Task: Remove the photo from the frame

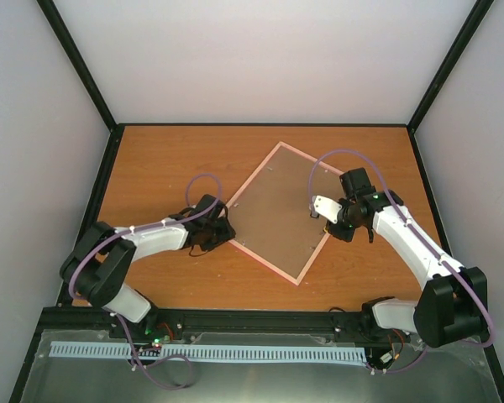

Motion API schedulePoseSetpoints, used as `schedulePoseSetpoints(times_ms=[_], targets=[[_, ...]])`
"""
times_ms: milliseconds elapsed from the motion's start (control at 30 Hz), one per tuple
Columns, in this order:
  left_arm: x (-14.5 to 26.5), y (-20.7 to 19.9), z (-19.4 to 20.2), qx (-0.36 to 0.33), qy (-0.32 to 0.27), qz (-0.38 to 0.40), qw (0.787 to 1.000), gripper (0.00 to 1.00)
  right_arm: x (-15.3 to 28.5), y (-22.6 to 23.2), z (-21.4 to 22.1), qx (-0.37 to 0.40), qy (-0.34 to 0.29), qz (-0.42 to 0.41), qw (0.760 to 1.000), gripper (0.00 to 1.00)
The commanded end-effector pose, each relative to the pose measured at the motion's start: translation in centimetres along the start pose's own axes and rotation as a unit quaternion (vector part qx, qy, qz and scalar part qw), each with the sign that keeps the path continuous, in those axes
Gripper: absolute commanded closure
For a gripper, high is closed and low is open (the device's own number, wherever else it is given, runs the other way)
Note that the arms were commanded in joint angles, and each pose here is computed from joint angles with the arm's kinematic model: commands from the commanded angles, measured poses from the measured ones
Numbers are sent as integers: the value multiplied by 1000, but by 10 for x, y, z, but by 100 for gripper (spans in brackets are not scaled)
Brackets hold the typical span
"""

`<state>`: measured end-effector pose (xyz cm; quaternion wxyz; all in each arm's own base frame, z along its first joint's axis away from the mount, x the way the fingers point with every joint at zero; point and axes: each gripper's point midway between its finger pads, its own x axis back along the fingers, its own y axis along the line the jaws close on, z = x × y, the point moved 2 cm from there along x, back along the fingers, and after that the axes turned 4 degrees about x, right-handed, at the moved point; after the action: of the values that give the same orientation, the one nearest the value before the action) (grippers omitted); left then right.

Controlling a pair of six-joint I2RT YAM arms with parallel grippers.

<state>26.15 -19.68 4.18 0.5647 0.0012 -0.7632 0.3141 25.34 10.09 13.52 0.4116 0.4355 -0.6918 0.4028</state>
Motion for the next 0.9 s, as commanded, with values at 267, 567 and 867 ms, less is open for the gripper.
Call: schedulePoseSetpoints(times_ms=[267,567,867], targets=[[-40,13,-53,-18,-24,-73,997,74,5,71,2,35,4,-117,993,97],[-51,16,-70,-87,-8,-90,992,91,17,74,-57,40,-63,-141,987,97],[-42,7,-72,-172,-11,-65,983,99,34,11,-141,-24,-185,-83,979,97]])
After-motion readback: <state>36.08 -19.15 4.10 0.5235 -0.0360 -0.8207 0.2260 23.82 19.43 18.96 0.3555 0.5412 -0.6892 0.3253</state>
